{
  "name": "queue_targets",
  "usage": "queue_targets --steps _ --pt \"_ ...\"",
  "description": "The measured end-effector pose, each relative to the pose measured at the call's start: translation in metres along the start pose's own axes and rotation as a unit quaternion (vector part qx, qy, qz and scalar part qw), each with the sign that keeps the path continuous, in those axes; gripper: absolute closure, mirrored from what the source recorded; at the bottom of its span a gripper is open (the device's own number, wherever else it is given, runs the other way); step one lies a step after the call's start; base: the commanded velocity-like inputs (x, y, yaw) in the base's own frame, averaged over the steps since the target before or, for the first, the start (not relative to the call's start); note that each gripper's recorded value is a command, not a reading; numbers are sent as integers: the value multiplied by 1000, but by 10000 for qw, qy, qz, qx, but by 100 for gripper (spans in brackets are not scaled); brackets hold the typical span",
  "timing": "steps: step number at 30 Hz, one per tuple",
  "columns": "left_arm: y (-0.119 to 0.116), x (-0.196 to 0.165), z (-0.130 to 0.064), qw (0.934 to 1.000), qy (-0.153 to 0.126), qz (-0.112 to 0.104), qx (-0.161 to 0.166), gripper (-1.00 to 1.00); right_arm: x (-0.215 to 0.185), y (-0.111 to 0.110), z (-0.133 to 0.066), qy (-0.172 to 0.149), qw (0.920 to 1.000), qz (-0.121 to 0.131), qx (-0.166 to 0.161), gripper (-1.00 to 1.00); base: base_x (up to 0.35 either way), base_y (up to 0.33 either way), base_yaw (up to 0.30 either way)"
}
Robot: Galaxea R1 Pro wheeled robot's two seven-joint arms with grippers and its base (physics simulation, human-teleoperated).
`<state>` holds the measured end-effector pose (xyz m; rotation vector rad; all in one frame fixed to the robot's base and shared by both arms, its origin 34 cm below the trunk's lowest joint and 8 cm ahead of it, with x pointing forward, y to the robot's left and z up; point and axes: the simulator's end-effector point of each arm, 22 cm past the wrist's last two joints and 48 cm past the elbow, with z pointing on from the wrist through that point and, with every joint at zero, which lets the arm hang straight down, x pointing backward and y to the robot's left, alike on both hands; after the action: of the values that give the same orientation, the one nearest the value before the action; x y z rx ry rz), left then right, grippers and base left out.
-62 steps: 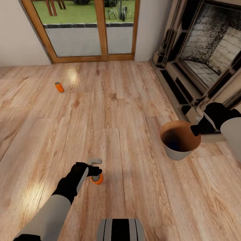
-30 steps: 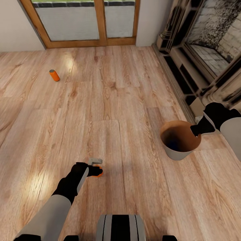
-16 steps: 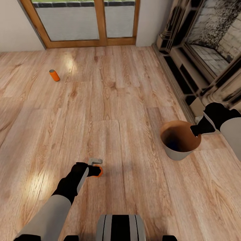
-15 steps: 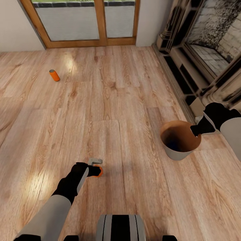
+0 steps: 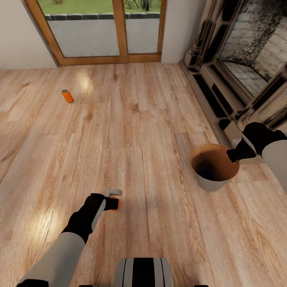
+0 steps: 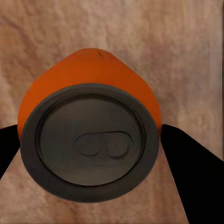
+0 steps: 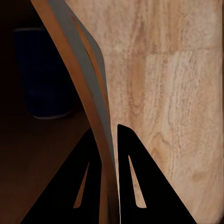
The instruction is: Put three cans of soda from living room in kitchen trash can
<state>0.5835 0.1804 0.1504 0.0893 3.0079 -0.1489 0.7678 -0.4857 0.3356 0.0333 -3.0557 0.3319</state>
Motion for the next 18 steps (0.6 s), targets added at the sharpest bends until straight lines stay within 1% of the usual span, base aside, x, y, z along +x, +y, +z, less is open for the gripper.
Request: queue_targets --steps 9,11,13,15,18 --pt "-2 -15 -18 9998 -175 24 10 100 -4 -1 -25 -173 9998 3 -22 100 0 0 0" --pt "-2 -17 -22 9998 -203 27 23 100 -5 2 -31 -201 9998 -21 -81 100 0 0 0" --pt "-2 -19 -26 9997 -223 30 29 100 -5 8 -36 -236 9995 -39 -221 100 0 0 0" --pt "-2 -20 -29 9997 -229 34 31 100 -7 17 -43 -290 9986 2 -436 100 0 0 0" --pt "-4 -24 -35 9997 -240 41 84 100 -8 31 -52 -352 9968 -15 -718 100 0 0 0"
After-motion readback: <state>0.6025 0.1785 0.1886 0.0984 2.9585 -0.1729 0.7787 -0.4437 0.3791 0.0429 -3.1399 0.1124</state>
